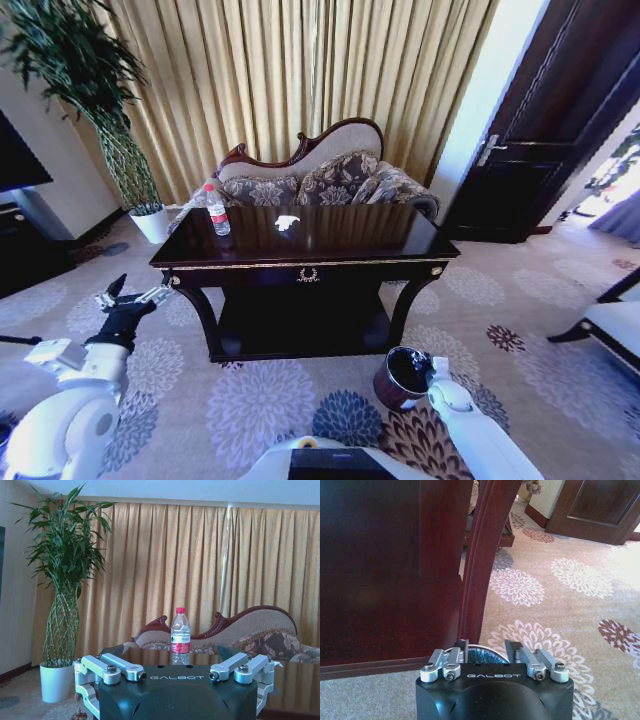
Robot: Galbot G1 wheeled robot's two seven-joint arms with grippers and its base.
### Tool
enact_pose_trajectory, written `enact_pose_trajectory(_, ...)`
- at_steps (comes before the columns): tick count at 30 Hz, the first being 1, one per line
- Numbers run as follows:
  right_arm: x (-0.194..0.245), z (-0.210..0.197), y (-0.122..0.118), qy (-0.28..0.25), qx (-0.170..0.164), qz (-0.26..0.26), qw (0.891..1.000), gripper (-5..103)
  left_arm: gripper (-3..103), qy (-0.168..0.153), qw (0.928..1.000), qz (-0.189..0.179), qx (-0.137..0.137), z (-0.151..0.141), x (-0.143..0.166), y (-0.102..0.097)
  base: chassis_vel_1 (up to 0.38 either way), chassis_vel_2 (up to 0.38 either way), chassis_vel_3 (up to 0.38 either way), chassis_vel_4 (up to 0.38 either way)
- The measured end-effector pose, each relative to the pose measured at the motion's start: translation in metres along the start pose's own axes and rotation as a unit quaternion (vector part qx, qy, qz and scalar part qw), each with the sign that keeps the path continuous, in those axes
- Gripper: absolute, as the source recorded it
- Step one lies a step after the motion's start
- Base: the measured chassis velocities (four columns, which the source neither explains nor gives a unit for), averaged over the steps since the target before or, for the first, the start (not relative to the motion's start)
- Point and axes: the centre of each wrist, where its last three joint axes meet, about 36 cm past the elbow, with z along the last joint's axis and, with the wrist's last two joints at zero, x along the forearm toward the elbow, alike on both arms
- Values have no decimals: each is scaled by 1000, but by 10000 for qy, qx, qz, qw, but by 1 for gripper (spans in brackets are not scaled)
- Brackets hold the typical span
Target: Move to the front of the table and place the trash on the table into the trash bin.
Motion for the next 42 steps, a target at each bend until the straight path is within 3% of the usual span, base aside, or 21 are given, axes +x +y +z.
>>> enact_pose_trajectory(4,1,0,-1,-9,20,4,10000,56,100,-5,10000,4,0,0,0,0,0,0,0,0)
enact_pose_trajectory(5,1,0,-1,-9,20,4,10000,56,100,-5,10000,4,0,0,0,0,0,0,0,0)
enact_pose_trajectory(8,2,-1,-1,-22,26,-1,10000,73,100,-10,10000,2,-6,0,0,0,0,0,0,0)
enact_pose_trajectory(13,3,-1,0,-36,24,-15,10000,83,100,-5,10000,-8,3,0,0,1,0,0,0,0)
enact_pose_trajectory(16,5,-2,0,-50,16,-25,10000,98,100,9,10000,-21,21,2,0,1,0,0,0,0)
enact_pose_trajectory(29,11,-14,-5,-191,-172,-12,9997,100,100,22,10000,-35,21,4,-3,4,0,0,0,0)
enact_pose_trajectory(31,27,-37,-7,-514,-436,-118,9977,100,100,26,10000,-42,26,5,-3,4,0,0,0,0)
enact_pose_trajectory(34,42,-60,-11,-862,-576,-124,9945,100,100,32,10000,-50,31,5,-4,5,0,0,0,0)
enact_pose_trajectory(42,102,-124,-27,-1959,-672,-203,9781,100,100,31,10000,-71,32,7,-4,6,0,0,0,0)
